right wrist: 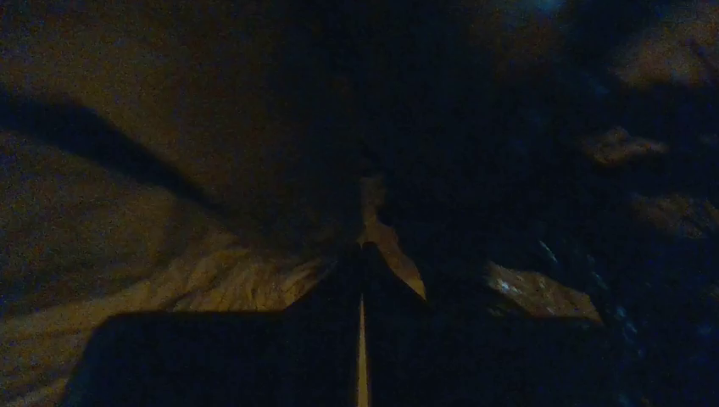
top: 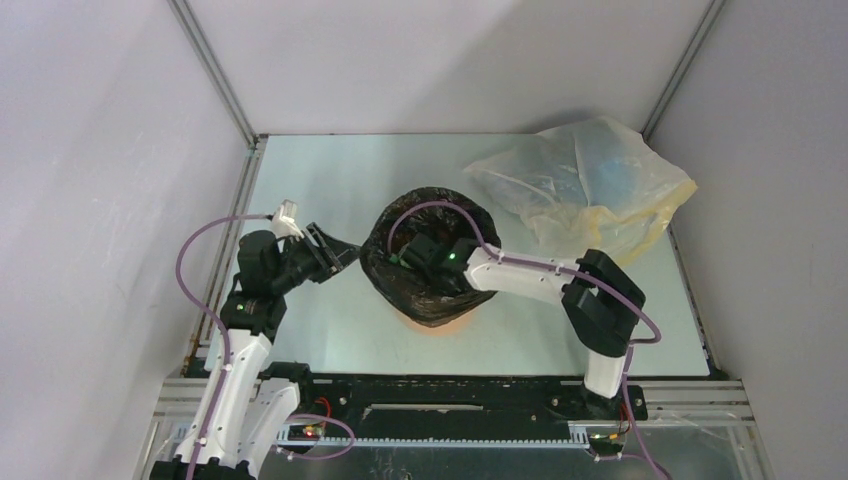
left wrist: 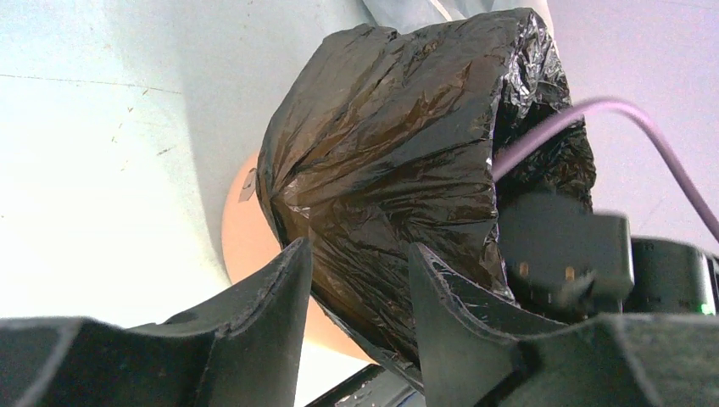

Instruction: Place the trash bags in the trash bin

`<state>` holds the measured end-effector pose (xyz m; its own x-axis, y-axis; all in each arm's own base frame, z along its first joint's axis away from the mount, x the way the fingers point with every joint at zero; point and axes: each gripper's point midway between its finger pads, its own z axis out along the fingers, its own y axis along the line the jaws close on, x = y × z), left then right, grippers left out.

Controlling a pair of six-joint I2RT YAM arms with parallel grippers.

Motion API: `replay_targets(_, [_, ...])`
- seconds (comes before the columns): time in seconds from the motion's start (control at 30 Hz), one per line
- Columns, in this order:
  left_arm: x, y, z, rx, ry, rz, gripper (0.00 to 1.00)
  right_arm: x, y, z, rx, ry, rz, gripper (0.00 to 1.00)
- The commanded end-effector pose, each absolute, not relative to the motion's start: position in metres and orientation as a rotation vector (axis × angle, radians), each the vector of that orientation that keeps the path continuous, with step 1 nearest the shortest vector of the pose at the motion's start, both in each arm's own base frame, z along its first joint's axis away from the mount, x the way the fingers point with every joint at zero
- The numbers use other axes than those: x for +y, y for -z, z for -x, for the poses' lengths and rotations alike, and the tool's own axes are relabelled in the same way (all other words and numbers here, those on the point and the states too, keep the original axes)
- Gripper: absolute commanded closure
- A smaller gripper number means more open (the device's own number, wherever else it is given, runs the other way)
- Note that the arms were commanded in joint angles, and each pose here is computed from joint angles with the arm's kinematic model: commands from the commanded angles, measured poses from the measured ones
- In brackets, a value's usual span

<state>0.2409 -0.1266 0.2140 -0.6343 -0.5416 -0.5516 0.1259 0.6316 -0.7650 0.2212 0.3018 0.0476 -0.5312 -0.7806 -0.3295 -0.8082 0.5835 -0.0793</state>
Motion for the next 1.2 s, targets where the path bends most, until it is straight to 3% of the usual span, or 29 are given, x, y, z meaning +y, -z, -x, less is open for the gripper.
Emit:
replay_targets(0.0, [-0.126,-0.234,-0.244,1.984,1.014,0.273,0.47,0.335,-0.059,-0.190,2.431,-0.244,1.397,1.00])
replay_targets(0.23, [-0.126,-0.229,-0.243,1.995,1.016,0.272,0.47,0.329,-0.060,-0.193,2.500,-0.322,1.350,1.00])
replay_targets(0.5, [-0.126,-0.230,-0.242,1.993,1.017,0.270,0.47,0.302,-0.065,-0.233,2.547,-0.241,1.172,1.00])
replay_targets(0.93, [-0.127,-0.233,-0.241,1.986,1.018,0.254,0.47,0.316,-0.095,-0.206,2.418,-0.195,1.250,1.00])
replay_targets(1.17, [-0.124,-0.240,-0.239,1.979,0.988,0.237,0.46,0.313,-0.147,-0.209,2.328,-0.247,1.192,1.00])
